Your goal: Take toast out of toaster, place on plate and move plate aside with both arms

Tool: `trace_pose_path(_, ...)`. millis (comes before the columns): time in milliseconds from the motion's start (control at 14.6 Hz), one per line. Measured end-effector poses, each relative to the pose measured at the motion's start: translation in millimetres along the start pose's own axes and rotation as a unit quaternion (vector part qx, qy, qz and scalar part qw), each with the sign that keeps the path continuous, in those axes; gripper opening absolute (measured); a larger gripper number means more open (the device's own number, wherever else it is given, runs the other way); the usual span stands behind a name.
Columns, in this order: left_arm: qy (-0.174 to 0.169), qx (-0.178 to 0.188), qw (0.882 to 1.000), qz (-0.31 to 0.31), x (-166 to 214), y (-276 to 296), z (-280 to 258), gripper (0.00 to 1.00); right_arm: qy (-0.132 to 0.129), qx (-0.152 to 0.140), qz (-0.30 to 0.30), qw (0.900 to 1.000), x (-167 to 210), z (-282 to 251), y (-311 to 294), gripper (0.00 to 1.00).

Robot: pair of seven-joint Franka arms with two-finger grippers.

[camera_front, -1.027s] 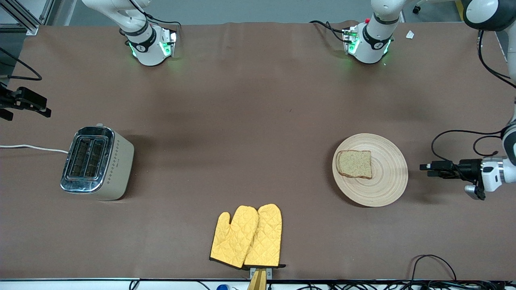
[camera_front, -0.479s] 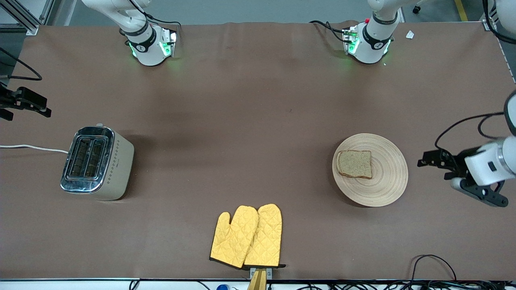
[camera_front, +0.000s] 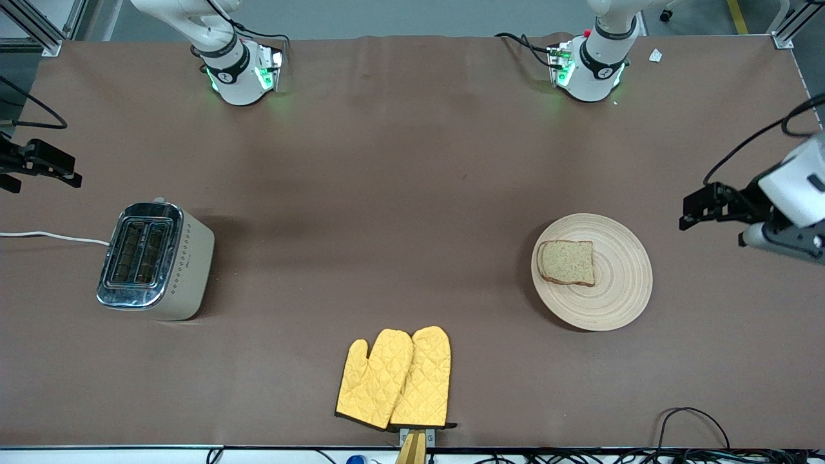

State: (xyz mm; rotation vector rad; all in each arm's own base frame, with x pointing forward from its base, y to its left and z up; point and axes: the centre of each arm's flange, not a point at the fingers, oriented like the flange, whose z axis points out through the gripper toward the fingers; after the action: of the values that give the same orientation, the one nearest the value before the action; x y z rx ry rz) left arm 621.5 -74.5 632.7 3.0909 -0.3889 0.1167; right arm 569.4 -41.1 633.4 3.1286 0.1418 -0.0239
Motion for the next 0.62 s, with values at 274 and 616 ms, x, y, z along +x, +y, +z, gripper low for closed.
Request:
trace_pose_path(274,-0.015,0.016,1.0,-0.017,-11.1,-5.9,-6.5,1.0,0.0,0.0,0.002,1.0,-0.5,0.0,2.7,1.0)
trace_pose_path(616,-0.022,0.023,0.999,-0.036,-16.3,-4.7,-8.9,1.0,0.0,0.003,0.002,1.0,-0.4,0.2,3.3,1.0)
